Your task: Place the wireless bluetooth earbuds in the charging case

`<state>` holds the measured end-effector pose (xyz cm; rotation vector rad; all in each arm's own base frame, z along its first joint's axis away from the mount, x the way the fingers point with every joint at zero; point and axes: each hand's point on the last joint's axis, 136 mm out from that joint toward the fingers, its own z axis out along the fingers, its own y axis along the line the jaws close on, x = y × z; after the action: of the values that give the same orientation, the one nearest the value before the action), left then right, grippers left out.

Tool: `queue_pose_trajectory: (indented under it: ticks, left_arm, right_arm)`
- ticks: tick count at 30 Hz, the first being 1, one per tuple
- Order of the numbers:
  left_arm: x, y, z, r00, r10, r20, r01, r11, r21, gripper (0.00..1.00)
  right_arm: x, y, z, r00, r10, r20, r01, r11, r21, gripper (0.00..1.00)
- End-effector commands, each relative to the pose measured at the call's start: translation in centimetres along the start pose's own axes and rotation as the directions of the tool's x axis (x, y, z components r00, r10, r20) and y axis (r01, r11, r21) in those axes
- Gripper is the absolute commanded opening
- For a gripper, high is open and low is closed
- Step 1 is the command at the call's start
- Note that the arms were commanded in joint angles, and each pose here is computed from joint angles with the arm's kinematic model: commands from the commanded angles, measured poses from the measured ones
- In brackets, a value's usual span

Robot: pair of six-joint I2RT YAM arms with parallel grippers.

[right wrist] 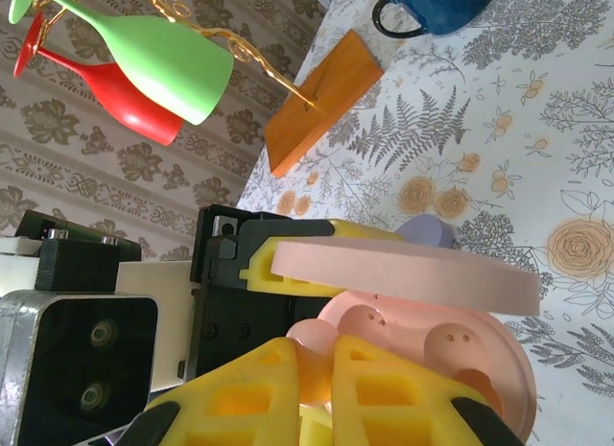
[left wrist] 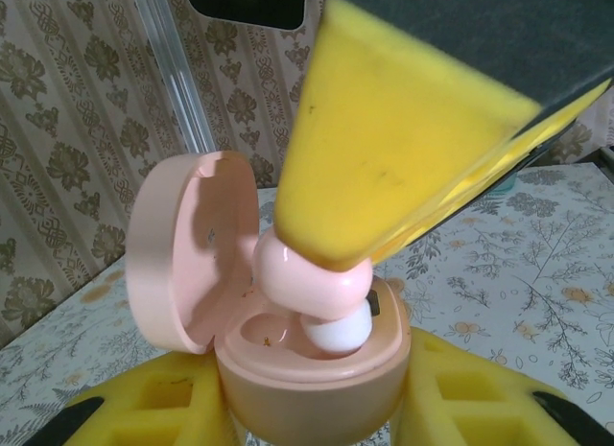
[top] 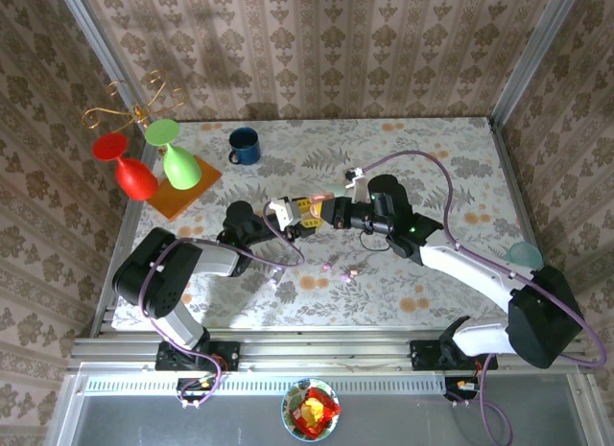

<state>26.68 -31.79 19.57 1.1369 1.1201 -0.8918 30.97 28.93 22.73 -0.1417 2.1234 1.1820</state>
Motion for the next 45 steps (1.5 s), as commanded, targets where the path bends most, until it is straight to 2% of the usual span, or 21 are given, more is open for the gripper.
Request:
queue_pose_trajectory:
  ticks: [1, 10, 18, 31, 37, 42, 45]
  left_arm:
    - [-1.9, -0.6, -0.1, 0.997, 0.064, 0.053, -0.065, 0.998, 0.025, 0.26]
    - [-2.1, -0.4, -0.1, 0.996, 0.067, 0.053, -0.068, 0.998, 0.011, 0.27]
    - [-2.4, -0.3, -0.2, 0.996, 0.070, 0.058, -0.070, 0.998, 0.004, 0.26]
    - [-1.7, 0.8, -0.9, 0.998, 0.056, 0.036, -0.054, 0.997, -0.046, 0.26]
    - [-1.9, 1.4, -1.9, 0.998, 0.053, 0.033, -0.050, 0.996, -0.076, 0.26]
    - [-1.9, 1.9, -2.5, 0.998, 0.049, 0.031, -0.046, 0.995, -0.092, 0.26]
    - [-1.9, 2.1, -2.7, 0.998, 0.048, 0.029, -0.045, 0.994, -0.097, 0.26]
  right_arm:
    - [-0.4, 0.0, 0.4, 1.000, 0.009, 0.002, -0.009, 1.000, -0.004, 0.13]
    - [-0.3, -0.1, 0.5, 1.000, 0.012, -0.010, -0.012, 1.000, 0.007, 0.14]
    - [-0.1, -0.7, -0.2, 1.000, 0.007, -0.003, -0.007, 0.999, 0.045, 0.30]
    - [-0.3, 0.3, -3.1, 0.994, -0.101, 0.041, 0.099, 0.994, 0.039, 0.41]
    - [2.1, -3.9, -6.0, 0.997, -0.074, 0.020, 0.068, 0.974, 0.215, 0.44]
    - [5.7, -7.9, -7.2, 0.997, 0.001, -0.082, 0.030, 0.929, 0.369, 0.47]
    - [7.8, -10.4, -7.5, 0.986, 0.098, -0.138, -0.020, 0.878, 0.479, 0.49]
